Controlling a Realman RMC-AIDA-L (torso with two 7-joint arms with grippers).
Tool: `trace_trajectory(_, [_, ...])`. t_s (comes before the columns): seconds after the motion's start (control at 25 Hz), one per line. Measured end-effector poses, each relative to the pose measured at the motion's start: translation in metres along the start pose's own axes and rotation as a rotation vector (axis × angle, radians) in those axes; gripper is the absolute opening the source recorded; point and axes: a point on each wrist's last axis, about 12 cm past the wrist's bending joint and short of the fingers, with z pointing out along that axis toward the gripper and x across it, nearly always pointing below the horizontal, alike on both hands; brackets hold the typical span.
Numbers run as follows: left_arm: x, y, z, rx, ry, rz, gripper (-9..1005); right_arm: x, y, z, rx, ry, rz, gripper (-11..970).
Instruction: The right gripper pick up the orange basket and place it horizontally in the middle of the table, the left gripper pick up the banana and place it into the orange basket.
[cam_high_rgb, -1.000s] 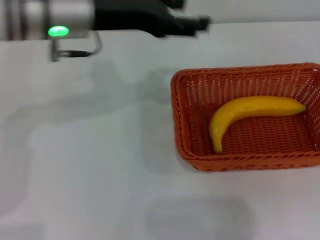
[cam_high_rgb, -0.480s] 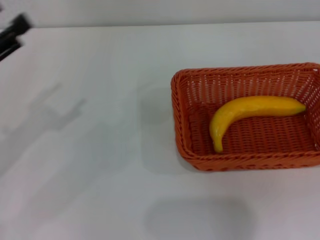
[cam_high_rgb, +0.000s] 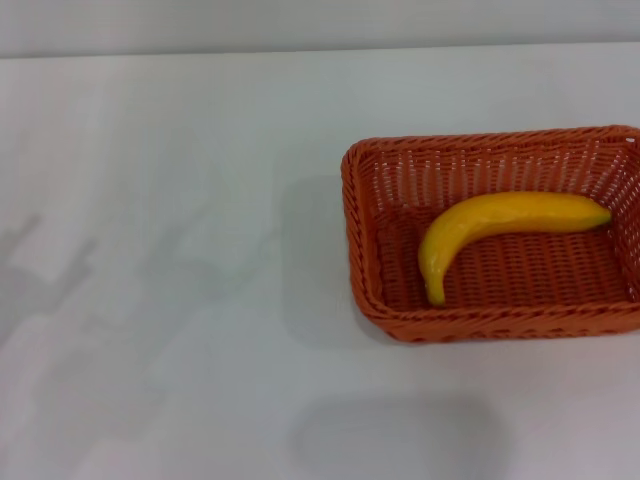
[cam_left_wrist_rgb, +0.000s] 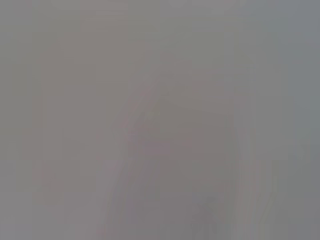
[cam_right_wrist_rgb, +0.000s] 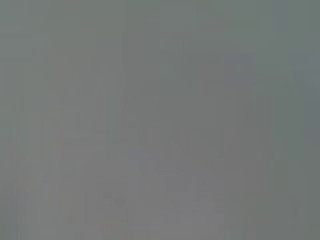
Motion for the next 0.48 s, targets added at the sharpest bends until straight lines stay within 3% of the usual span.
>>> trace_trajectory(0.48, [0.0058,-0.0012,-0.0057,-0.028,-0.008,0.017,872,0.0035,0.0029,-0.0013,-0.013,0.018,0.013,840])
